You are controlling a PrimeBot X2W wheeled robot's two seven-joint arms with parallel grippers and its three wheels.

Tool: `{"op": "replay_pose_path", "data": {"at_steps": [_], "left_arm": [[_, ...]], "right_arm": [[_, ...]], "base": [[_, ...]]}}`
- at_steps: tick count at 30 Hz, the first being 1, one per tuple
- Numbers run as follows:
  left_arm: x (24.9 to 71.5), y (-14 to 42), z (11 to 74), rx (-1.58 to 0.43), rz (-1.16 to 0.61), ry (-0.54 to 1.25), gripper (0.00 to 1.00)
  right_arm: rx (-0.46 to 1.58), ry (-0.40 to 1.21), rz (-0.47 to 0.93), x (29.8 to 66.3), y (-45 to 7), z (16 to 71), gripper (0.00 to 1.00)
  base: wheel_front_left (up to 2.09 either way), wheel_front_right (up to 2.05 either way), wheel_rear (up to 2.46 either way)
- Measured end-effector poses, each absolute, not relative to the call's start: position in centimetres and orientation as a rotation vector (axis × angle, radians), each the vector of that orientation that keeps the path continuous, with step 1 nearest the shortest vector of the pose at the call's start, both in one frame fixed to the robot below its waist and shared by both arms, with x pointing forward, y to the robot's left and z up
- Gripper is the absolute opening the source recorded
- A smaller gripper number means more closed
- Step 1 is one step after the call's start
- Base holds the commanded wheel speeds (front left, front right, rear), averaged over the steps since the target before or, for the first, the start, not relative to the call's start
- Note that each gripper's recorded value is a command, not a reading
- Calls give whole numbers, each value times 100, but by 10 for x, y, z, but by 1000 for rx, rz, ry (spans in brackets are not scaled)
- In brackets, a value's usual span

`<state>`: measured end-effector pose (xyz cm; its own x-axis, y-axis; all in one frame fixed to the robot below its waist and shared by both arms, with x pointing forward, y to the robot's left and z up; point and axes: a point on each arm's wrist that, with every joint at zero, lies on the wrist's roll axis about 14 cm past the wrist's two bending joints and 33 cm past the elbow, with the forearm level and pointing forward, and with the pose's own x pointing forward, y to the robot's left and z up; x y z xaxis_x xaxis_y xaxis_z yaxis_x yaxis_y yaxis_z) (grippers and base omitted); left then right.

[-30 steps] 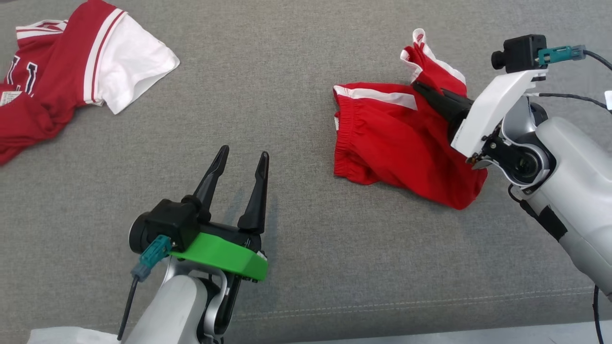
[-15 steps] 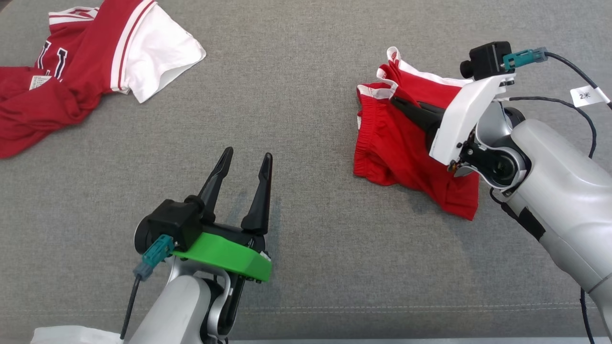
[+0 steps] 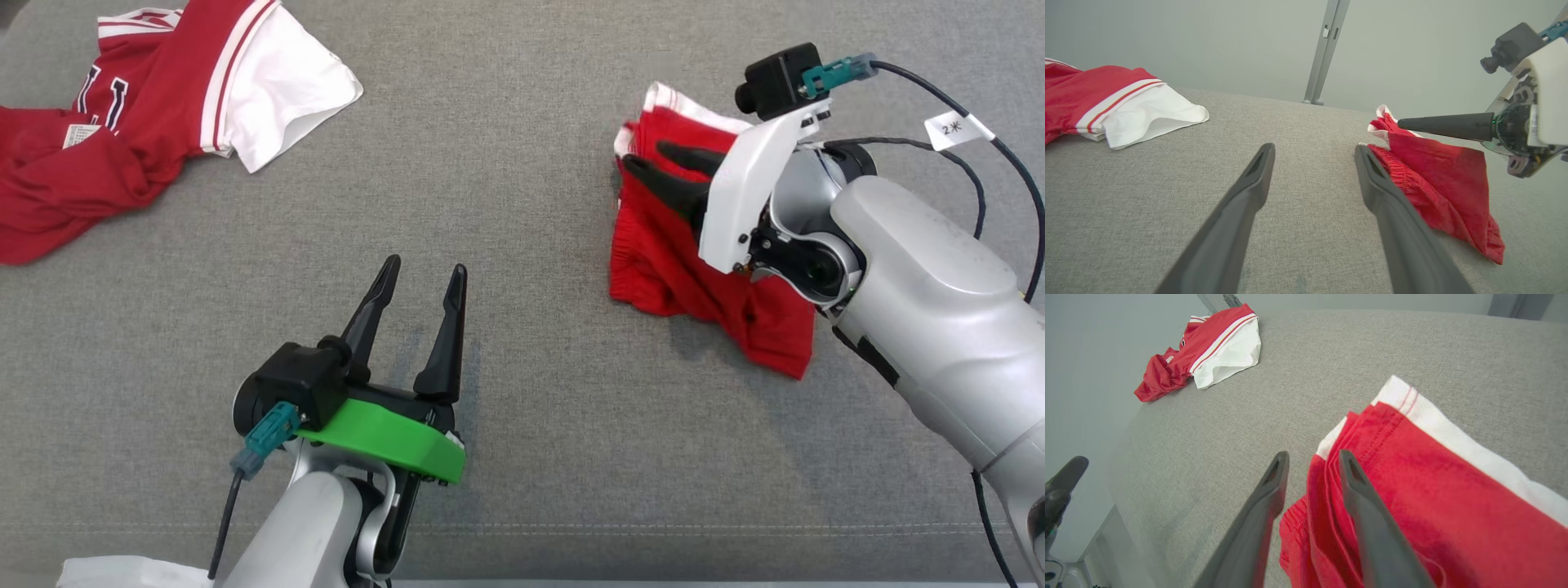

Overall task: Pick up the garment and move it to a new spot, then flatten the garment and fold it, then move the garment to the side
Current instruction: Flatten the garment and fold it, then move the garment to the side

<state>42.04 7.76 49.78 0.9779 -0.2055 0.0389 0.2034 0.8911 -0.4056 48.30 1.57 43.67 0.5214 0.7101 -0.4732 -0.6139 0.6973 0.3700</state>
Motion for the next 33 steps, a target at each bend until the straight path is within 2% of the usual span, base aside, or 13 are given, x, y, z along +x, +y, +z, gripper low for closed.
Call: {"op": "replay_pose_path", "data": {"at_steps": [9,13,16,19,22,26,33], "left_arm": [[421,76,500,-420,-215,0,100],[422,70,503,-424,-233,-6,100],[421,66,505,-427,-247,-9,100],[421,64,506,-429,-253,-11,100],[422,63,506,-431,-254,-13,100],[424,59,504,-435,-264,-6,100],[425,54,499,-434,-276,8,100]], "right_arm": [[134,515,876,481,41,475,100],[152,426,834,497,26,500,100],[136,408,753,511,-7,501,100],[117,428,653,521,-47,490,100],[144,505,581,512,-72,462,100],[229,624,498,489,-94,419,100],[332,705,415,473,-111,389,100]], "base": [[0,0,0],[0,0,0],[0,0,0],[0,0,0],[0,0,0],[0,0,0],[0,0,0]]}}
